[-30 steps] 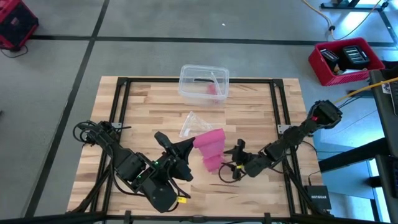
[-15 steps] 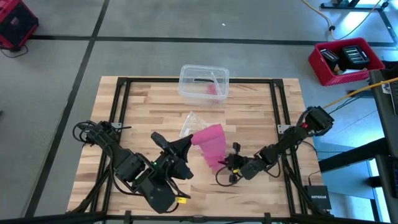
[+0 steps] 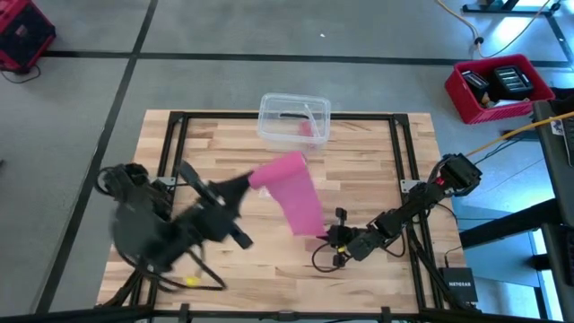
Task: Roll bandage
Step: Roll the pink bandage
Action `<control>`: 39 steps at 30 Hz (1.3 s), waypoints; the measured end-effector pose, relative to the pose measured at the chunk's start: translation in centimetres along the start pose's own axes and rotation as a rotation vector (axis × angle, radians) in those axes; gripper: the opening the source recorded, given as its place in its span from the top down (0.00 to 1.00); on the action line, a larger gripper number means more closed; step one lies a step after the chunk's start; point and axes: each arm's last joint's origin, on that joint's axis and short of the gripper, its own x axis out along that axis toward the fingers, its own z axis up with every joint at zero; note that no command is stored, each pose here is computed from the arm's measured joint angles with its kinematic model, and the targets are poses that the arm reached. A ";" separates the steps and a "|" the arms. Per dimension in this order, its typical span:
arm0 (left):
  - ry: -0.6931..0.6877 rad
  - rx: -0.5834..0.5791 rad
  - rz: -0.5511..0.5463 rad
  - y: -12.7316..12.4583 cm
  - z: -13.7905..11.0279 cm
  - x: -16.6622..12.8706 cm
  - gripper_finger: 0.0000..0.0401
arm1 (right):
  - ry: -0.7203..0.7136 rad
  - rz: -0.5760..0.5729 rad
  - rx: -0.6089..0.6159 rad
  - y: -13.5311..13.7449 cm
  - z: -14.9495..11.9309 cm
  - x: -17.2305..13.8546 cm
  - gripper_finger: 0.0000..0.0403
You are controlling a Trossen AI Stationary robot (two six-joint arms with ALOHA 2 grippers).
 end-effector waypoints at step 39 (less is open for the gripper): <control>-0.205 -0.137 -0.124 3.0 0.4 -0.1 0.99 | 0.136 0.054 0.066 1.6 -2.1 0.3 0.77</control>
